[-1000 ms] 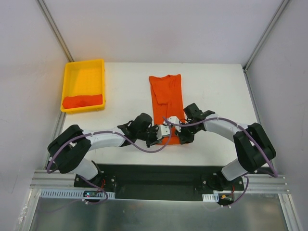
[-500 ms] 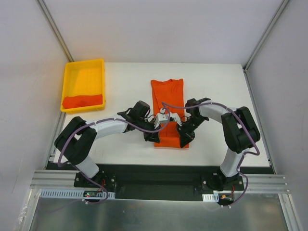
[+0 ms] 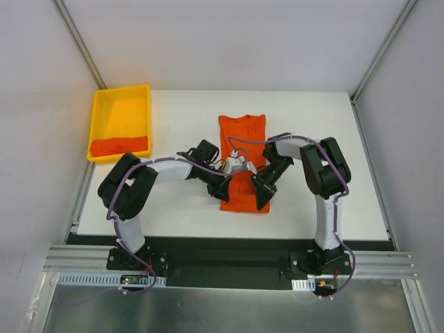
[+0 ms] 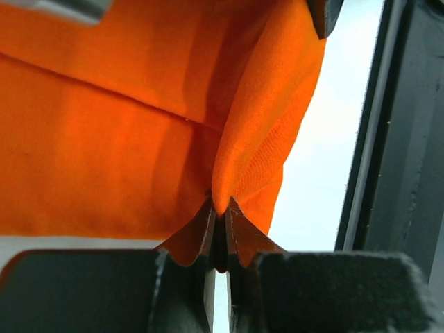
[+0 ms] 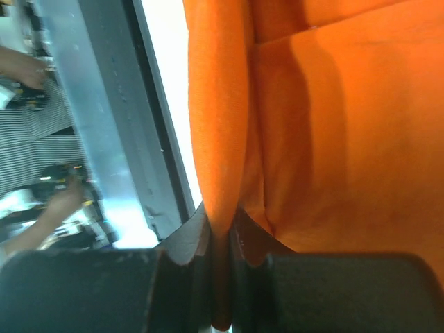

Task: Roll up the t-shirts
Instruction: Roll the T-shirt to the center of the board.

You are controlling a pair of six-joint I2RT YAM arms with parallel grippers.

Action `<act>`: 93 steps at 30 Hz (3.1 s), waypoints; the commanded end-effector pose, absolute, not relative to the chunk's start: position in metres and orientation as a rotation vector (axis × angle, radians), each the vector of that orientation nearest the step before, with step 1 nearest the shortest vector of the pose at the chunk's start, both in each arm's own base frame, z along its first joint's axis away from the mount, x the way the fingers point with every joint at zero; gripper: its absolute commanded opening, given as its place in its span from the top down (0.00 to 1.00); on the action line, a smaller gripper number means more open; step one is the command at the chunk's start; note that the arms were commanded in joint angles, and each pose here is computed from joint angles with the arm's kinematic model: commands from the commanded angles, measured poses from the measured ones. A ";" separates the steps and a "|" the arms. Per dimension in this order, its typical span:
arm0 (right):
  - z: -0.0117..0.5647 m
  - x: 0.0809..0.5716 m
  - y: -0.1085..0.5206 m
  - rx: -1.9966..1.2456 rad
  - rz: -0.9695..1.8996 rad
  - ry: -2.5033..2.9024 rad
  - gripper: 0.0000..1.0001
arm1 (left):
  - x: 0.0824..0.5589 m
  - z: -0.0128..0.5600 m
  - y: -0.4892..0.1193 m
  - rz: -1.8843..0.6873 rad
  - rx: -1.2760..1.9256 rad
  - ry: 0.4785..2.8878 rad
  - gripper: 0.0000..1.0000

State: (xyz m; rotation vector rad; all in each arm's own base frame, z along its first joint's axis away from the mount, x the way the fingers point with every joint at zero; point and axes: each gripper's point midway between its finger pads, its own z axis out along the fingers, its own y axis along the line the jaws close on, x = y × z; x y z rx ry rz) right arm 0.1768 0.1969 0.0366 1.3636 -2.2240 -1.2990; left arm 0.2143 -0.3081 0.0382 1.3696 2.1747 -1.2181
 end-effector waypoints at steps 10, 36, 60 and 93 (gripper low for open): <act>0.043 0.196 0.204 0.952 -1.321 -2.107 0.93 | 0.249 0.053 -0.282 -1.003 1.254 2.213 0.58; 0.028 0.207 0.208 0.793 -1.208 -2.153 0.92 | 0.202 0.013 -0.300 -0.305 1.990 1.276 0.49; 0.259 0.308 0.105 2.340 -0.453 -3.699 0.04 | 0.149 0.050 -0.321 -0.933 2.048 1.455 1.00; 0.051 0.216 0.209 2.891 -0.424 -2.628 0.05 | 0.214 0.069 -0.336 -1.477 1.593 1.869 1.00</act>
